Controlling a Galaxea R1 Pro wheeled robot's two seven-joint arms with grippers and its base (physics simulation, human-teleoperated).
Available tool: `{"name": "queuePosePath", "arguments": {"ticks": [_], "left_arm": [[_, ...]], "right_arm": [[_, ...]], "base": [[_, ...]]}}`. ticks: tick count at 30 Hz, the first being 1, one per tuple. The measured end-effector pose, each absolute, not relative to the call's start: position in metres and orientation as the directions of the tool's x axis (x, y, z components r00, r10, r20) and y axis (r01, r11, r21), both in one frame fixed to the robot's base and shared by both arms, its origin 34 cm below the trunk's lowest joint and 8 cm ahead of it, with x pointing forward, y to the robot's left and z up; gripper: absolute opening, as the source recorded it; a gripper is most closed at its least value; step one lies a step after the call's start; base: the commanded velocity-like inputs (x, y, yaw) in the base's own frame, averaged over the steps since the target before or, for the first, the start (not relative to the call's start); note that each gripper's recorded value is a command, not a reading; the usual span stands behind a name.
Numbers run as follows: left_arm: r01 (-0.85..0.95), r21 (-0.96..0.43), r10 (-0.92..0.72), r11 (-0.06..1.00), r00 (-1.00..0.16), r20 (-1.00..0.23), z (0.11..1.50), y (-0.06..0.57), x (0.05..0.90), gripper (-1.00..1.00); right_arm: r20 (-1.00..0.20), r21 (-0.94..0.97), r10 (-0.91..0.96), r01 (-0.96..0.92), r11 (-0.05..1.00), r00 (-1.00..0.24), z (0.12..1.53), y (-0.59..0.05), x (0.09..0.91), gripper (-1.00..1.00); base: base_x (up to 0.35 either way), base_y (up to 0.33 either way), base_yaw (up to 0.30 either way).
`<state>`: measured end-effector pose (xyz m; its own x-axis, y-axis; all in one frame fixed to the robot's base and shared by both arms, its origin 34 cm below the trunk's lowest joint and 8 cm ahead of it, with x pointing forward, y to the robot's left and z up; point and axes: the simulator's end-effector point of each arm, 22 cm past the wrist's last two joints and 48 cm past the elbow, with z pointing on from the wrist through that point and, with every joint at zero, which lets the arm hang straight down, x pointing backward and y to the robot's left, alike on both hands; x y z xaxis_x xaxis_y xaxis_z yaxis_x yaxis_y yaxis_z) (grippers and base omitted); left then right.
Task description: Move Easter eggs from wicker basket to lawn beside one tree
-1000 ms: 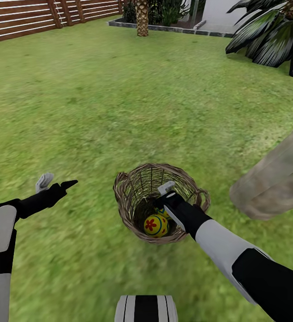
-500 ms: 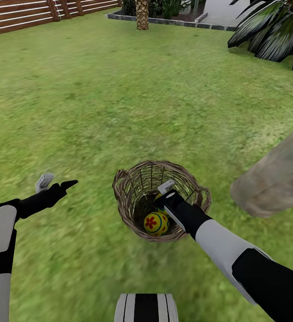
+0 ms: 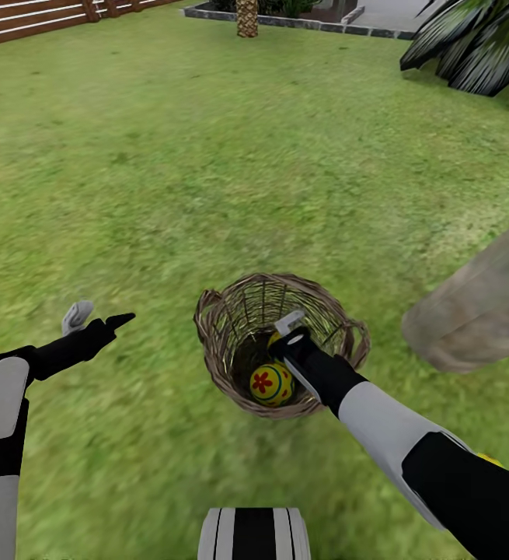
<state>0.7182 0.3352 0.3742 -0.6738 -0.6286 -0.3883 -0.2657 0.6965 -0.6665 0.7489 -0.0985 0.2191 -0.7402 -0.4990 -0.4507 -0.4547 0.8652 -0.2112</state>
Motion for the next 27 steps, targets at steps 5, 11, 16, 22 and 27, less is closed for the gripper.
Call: {"name": "queuePosePath", "arguments": {"ticks": [5, 11, 16, 22, 27], "left_arm": [[-0.274, -0.663, -0.629, 0.697, -0.679, -0.38, 0.366, 0.335, 0.717, 1.0], [-0.277, -0.662, -0.628, 0.697, -0.68, -0.377, 0.363, 0.335, 0.716, 1.0], [-0.284, -0.659, -0.629, 0.696, -0.685, -0.369, 0.356, 0.335, 0.714, 1.0], [-0.29, -0.657, -0.629, 0.696, -0.688, -0.363, 0.35, 0.335, 0.713, 1.0], [-0.29, -0.657, -0.629, 0.696, -0.688, -0.363, 0.35, 0.335, 0.713, 1.0]], "right_arm": [[-0.45, -0.205, -0.499, -0.458, 0.865, -0.741, 0.212, -0.095, 0.747, 1.0], [-0.447, -0.204, -0.499, -0.458, 0.865, -0.743, 0.209, -0.096, 0.746, 1.0], [-0.438, -0.199, -0.499, -0.461, 0.865, -0.748, 0.201, -0.097, 0.742, 1.0], [-0.432, -0.195, -0.498, -0.462, 0.865, -0.752, 0.195, -0.097, 0.74, 1.0], [-0.433, -0.202, -0.498, -0.458, 0.866, -0.751, 0.196, -0.098, 0.741, 1.0]], "base": [[0.0, 0.0, 0.0], [0.0, 0.0, 0.0], [0.0, 0.0, 0.0], [0.0, 0.0, 0.0], [0.0, 0.0, 0.0]]}}
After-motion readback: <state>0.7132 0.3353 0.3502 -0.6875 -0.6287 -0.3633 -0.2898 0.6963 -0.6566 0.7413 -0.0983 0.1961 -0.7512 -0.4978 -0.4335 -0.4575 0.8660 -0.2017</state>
